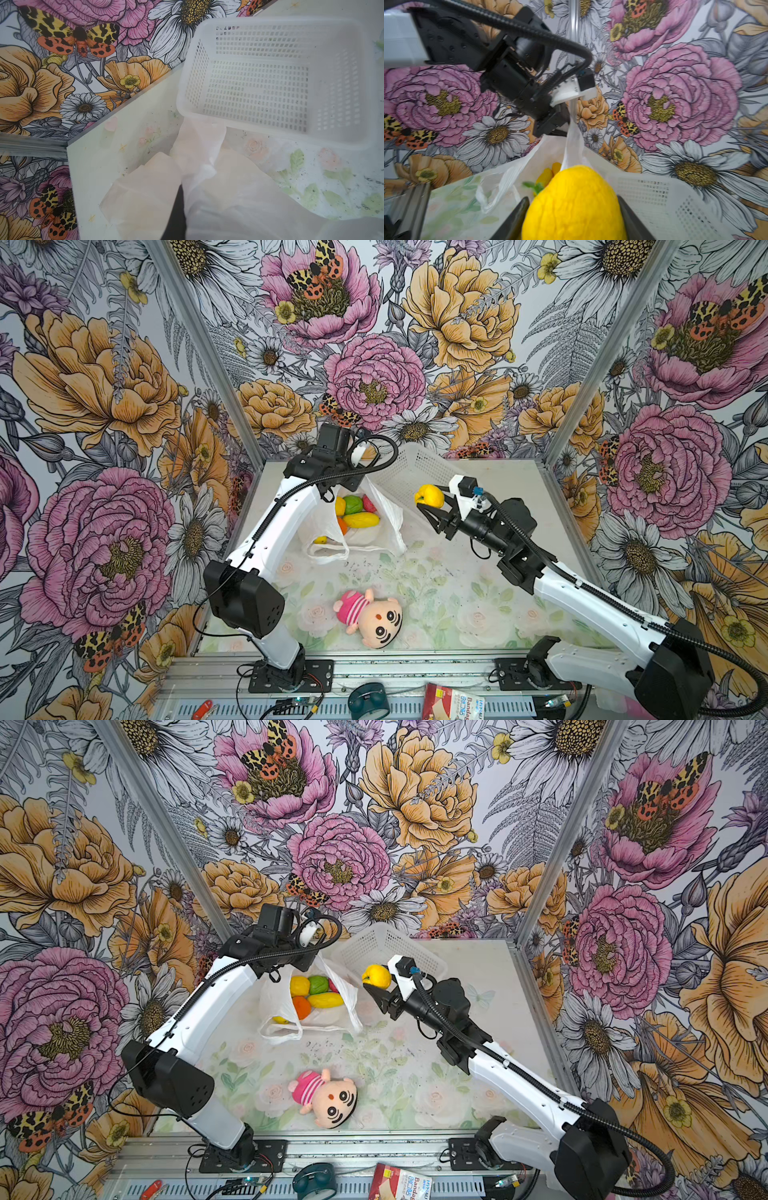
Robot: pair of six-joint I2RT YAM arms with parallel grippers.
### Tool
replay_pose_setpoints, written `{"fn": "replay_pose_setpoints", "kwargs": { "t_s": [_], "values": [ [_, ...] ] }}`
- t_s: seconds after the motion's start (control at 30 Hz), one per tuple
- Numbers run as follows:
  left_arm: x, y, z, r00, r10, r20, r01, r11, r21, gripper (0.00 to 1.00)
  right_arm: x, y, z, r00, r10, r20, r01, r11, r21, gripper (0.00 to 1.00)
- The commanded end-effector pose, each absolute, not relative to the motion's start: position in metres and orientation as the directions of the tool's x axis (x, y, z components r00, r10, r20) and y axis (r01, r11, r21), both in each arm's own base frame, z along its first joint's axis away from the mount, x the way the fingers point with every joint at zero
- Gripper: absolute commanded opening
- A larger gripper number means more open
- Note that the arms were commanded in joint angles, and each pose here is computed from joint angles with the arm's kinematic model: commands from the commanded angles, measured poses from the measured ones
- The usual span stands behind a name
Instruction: Untie the knot of the plastic bag and take out the fruit
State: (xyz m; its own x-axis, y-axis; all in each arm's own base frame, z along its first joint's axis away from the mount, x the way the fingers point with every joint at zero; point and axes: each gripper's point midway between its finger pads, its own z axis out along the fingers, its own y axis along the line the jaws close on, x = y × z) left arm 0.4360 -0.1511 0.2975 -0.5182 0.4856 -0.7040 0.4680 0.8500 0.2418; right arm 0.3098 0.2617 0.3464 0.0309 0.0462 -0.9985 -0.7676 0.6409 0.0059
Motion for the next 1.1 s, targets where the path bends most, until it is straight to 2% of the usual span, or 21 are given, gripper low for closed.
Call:
{"fn": "replay_pose_setpoints", "kwargs": {
  "t_s": [0.0,0.13,0.27,0.5,1.07],
  "values": [
    [0.439,-0.155,0.302,-0.499,0.476,-0.724,0.477,0.848,0.229,0.00,0.358,0.217,0.327,-0.086,0.158,-0.984,-0.597,0.783,0.178,0.00],
    [0.438,-0.151,0.306,-0.494,0.477,-0.727,0.467,0.851,0.241,0.00,0.407,0.179,0.285,-0.236,0.208,-0.949,-0.429,0.854,0.294,0.00],
    [0.437,-0.150,0.310,-0.485,0.483,-0.729,0.467,0.848,0.251,0.00,0.447,0.164,0.235,-0.404,0.123,-0.906,-0.290,0.922,0.255,0.00],
    [0.435,-0.149,0.316,-0.475,0.482,-0.736,0.465,0.848,0.256,0.00,0.478,0.179,0.184,-0.563,0.005,-0.826,-0.293,0.934,0.205,0.00],
    [0.433,-0.146,0.317,-0.468,0.497,-0.731,0.461,0.843,0.279,0.00,0.508,0.206,0.105,-0.724,-0.107,-0.682,-0.313,0.932,0.185,0.00]
  ]
}}
